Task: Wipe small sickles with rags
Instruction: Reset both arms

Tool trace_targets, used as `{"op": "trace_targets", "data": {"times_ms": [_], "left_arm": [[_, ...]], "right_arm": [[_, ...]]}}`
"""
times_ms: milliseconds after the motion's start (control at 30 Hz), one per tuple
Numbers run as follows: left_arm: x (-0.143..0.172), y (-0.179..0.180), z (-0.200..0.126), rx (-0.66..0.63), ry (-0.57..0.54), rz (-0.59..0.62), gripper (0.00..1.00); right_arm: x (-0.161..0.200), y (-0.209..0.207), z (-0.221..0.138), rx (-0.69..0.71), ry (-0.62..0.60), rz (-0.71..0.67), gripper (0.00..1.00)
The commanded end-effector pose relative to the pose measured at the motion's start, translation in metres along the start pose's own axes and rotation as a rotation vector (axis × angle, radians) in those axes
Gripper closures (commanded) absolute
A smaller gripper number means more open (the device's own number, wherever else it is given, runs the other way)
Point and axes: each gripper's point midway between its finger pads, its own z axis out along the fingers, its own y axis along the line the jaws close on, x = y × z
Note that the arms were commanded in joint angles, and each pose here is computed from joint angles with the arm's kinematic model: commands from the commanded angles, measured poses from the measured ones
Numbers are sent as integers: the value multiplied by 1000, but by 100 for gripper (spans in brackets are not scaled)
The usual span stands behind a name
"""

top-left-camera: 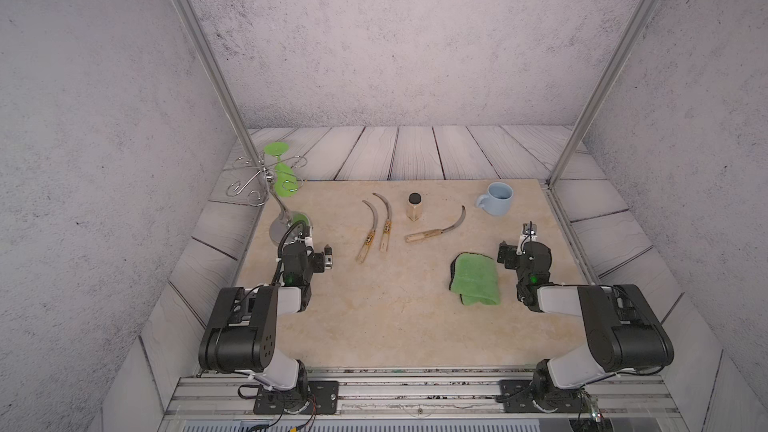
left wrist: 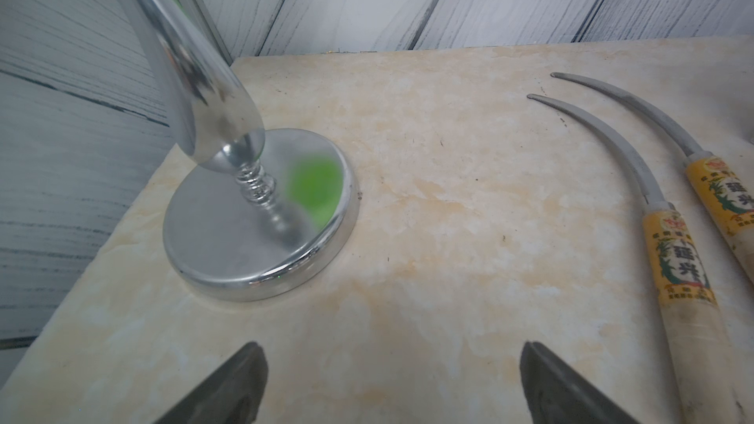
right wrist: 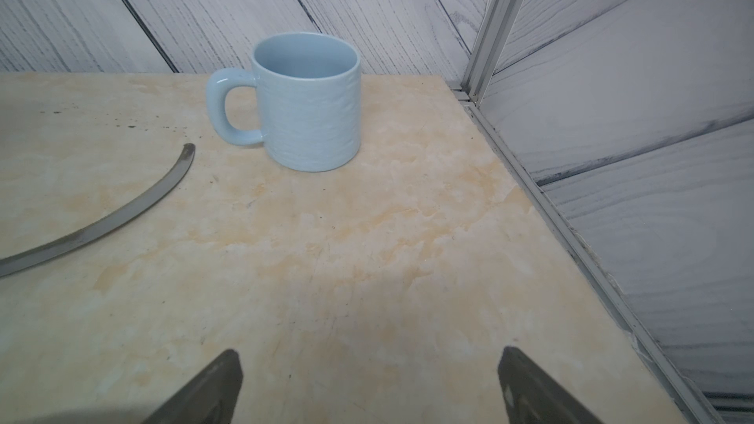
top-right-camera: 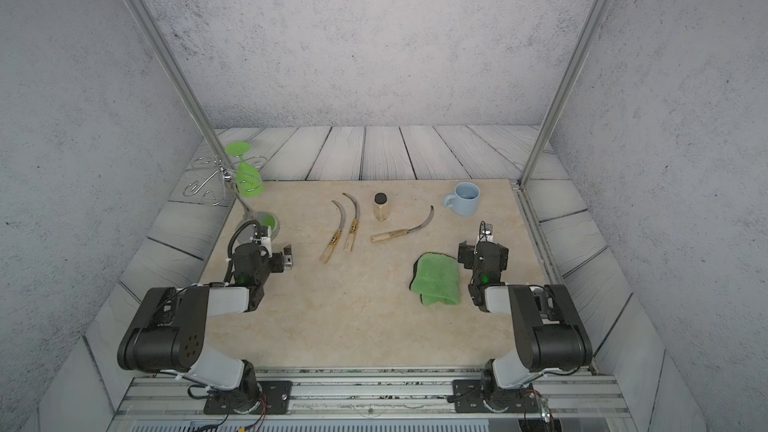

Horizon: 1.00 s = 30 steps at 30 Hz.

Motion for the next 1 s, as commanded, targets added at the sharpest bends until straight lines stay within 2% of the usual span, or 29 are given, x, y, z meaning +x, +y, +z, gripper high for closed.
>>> {"op": "trace_targets", "data": {"times_ms": [0,333,433,533,600,667,767,867,967], "left_arm": [[-11,5,2,-6,-27,-3,0],[-12,4,-2,2,-49,1,0],[-14,6,-21,-11,-149,-7,0],[-9,23,-43,-107,-263,-61,0],[-9,23,-43,-111,-274,-64,0],[-10,14,-33,-59,-234,-33,0],[-11,-10,-11,77,-81,43,0],[-12,0,-1,24,-68,10,0],[-11,0,-1,27,-44,13,0]], "right_arm": [[-1,1,3,-2,5,10,1],[-1,1,3,-2,5,10,1],[1,0,3,0,8,9,1],[0,1,3,-2,6,9,1],[0,0,3,-1,9,10,1],[0,1,3,-1,6,10,1],[0,0,3,-1,7,9,1],[0,0,3,-1,6,9,1],[0,1,3,-2,6,9,1]]}}
